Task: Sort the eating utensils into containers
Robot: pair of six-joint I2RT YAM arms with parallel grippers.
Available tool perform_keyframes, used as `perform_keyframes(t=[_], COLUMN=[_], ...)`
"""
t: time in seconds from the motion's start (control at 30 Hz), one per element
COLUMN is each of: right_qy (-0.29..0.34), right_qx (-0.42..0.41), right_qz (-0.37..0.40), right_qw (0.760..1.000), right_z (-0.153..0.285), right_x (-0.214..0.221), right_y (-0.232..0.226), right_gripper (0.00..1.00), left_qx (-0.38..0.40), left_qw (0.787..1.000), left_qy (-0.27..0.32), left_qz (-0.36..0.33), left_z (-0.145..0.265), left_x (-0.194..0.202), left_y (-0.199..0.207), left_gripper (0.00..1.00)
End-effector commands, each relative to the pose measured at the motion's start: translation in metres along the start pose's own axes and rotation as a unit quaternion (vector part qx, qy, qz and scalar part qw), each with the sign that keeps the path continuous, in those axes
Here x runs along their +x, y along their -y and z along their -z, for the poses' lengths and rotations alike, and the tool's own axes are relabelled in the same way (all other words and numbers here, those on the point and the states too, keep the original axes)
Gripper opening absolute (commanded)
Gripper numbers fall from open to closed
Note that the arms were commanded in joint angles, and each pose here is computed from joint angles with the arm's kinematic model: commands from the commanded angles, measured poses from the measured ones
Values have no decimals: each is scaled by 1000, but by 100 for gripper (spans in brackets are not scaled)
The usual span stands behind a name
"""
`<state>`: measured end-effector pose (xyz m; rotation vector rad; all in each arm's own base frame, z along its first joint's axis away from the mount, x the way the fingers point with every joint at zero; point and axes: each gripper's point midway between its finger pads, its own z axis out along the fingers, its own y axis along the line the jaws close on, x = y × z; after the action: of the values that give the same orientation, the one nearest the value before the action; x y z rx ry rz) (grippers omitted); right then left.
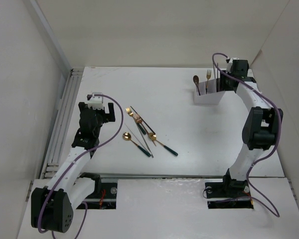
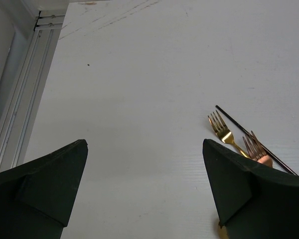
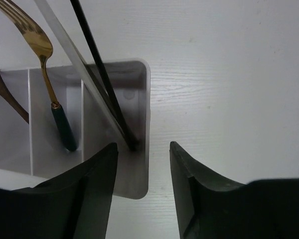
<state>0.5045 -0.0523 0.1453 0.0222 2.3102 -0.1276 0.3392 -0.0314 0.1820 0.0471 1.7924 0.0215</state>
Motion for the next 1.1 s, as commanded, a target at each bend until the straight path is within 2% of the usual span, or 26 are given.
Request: perform_keyframes(t=[0.0, 0.1, 0.2, 0.27, 0.3, 0.37, 0.4, 0.5, 0.53, 0.6, 0.63, 0.67, 0.7, 0.77, 0.9, 1.07], right_qy=[80, 121, 174, 227, 230, 250, 254, 218, 216, 178, 166, 158, 125, 107, 63, 7], right_qx=[-1, 15, 37, 47, 39, 21, -28, -143, -212, -264, -298, -312, -323, -358, -375, -360], right_qz=[31, 46, 73, 107, 132, 181, 207, 251, 269, 259, 269, 266, 259, 261, 231, 262], right_qw=[996, 992, 981, 967, 963, 951, 945, 932, 914, 912, 901, 898, 902, 890, 896, 896], right_z=[24, 45, 85, 127, 133, 156, 159, 156, 167, 155, 161, 161, 146, 148, 128, 98], right_x=[-50, -73, -106, -131, -126, -124, -115, -75, -62, -33, -16, -9, 13, 32, 67, 120], right_y=[3, 10, 12, 3, -24, -58, -107, -191, -240, -290, -323, -341, -361, -396, -425, -440], right_gripper=[52, 57, 61, 65, 71, 74, 74, 73, 66, 55, 42, 36, 34, 34, 32, 32], left_qx=[3, 3, -1, -1, -1, -7, -7, -22, -34, -48, -62, -69, -74, -85, -89, -89], left_qw=[1000, 1000, 999, 999, 999, 999, 999, 998, 997, 996, 995, 994, 993, 992, 991, 990], left_qy=[21, 21, 30, 30, 35, 31, 31, 27, 23, 18, 25, 25, 30, 31, 36, 33], left_qz=[9, 9, 12, 12, 12, 17, 24, 53, 60, 71, 77, 84, 85, 90, 91, 99], left_z=[3, 5, 6, 5, 7, 7, 7, 9, 9, 10, 12, 12, 13, 15, 18, 23], left_x=[-9, -7, -12, -10, -13, -8, -8, -4, -2, 1, -2, -2, -4, -4, -7, 1], left_y=[1, 0, -3, -3, -3, -5, -4, -7, -11, -15, -20, -22, -24, -28, -30, -30], left_gripper=[100, 100, 100, 100, 100, 100, 100, 100, 100, 100, 100, 100, 100, 100, 100, 100])
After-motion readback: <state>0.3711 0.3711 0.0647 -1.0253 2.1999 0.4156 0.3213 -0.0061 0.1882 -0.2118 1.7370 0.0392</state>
